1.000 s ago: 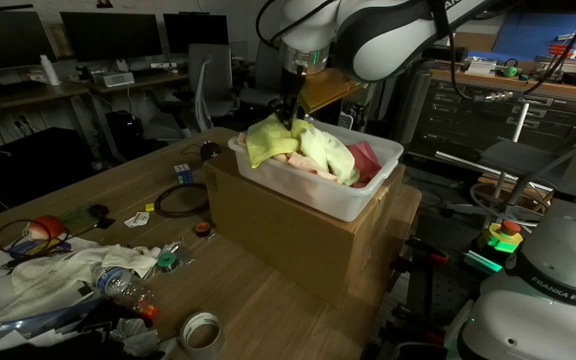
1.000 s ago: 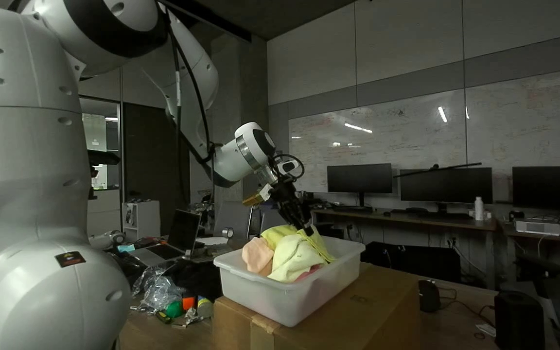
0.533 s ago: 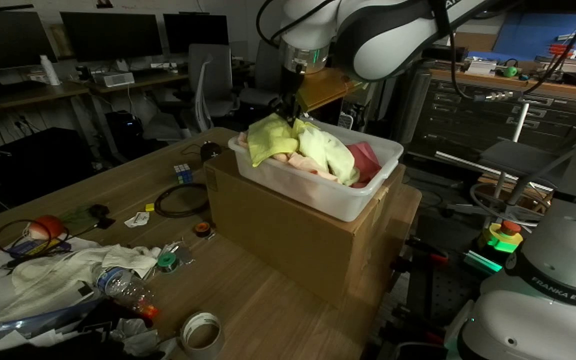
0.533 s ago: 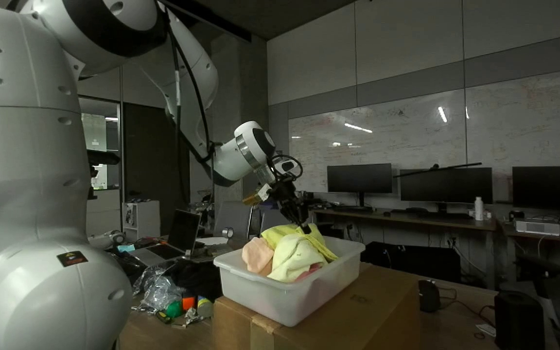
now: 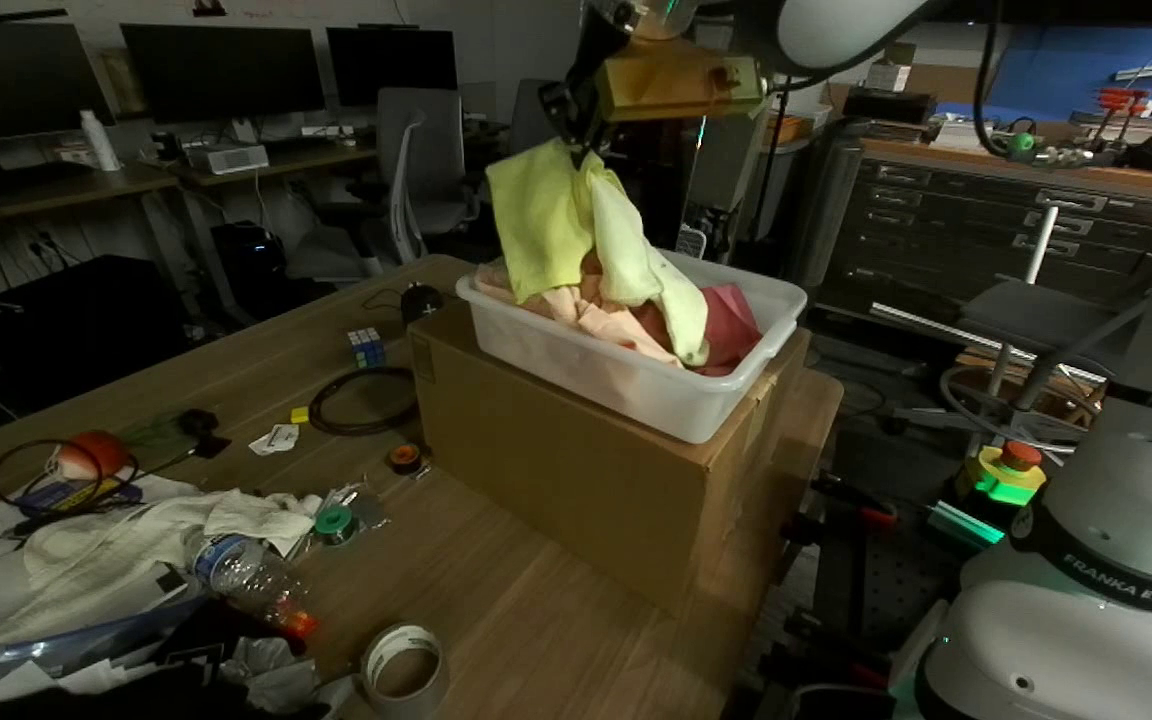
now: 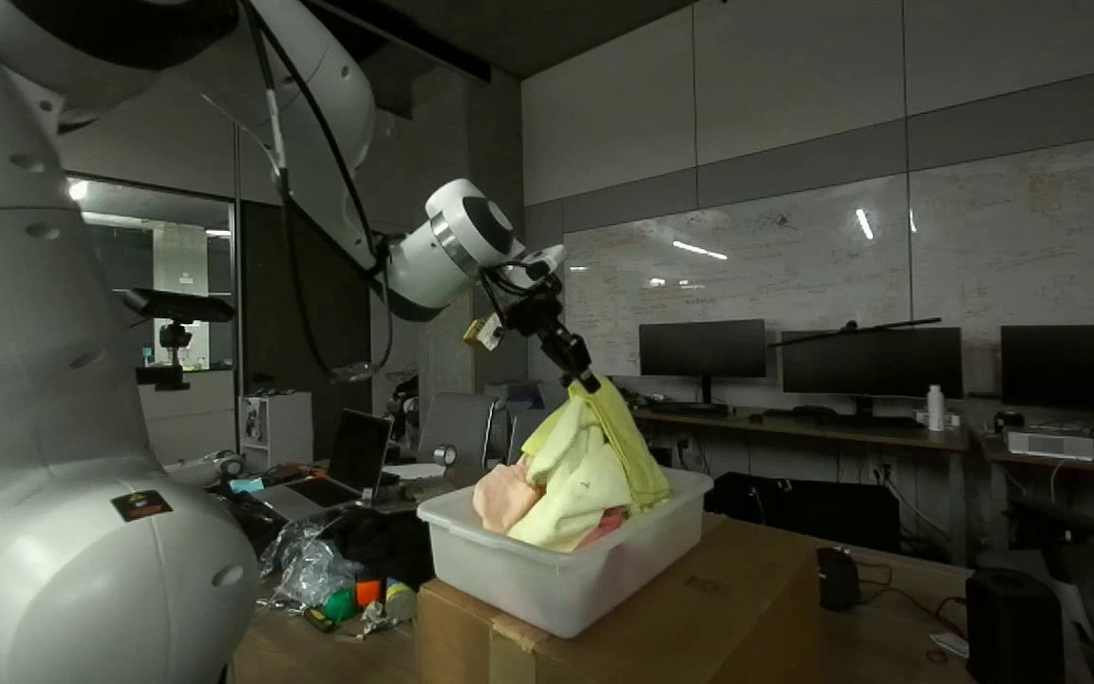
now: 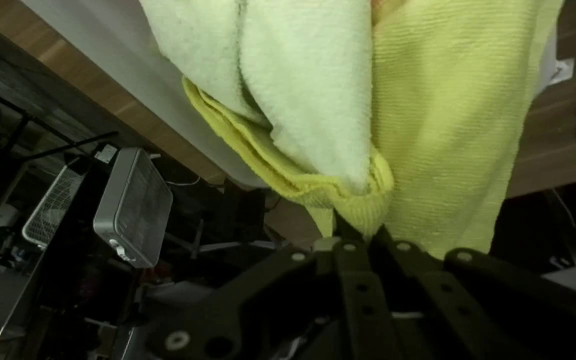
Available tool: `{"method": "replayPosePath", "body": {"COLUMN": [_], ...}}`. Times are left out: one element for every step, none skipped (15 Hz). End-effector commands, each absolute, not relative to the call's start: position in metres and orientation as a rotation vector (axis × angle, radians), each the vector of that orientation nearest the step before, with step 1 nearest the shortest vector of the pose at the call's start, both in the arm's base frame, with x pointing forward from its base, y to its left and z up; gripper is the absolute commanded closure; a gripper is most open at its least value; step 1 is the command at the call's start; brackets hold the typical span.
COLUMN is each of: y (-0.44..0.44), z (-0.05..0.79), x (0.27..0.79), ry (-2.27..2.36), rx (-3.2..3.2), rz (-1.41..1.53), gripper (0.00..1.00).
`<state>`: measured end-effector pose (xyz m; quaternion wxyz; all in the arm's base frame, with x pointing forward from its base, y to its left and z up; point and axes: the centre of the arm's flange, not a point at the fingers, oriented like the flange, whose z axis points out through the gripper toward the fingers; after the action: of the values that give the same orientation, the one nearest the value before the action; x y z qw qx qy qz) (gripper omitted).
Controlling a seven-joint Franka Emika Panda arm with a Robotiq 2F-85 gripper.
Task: Pick the clothes from the container and put them on the table.
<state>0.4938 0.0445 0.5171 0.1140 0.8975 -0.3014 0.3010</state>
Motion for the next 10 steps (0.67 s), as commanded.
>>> {"method": "replayPosePath", "body": {"y": [0.052,0.054,0.059,0.063,0.069,0.072,0.081,0.086,0.094,0.103], "z": [0.574,0.588,0.599,0.612,0.624,0.635,0.643,0.653,0.657,0.661], "x": [0.450,0.441,0.433,0.424,0.415,0.407,0.399,0.392,0.388,0.386], "ry": [-0.976,-0.986,-0.997,-1.002,-1.006,-1.011,-1.001,-1.001,-0.972,-0.942], "rx": [2.577,2.564,2.547,2.534,2.518,2.509,2.493,2.487,2.491,2.495], "rz": [1.105,1.148,1.193,1.240,1.289,1.324,1.367,1.393,1.410,1.416], "gripper": [0.96,0.96,0.96,0.96,0.96,0.96,0.96,0.96,0.96,0.96]}}
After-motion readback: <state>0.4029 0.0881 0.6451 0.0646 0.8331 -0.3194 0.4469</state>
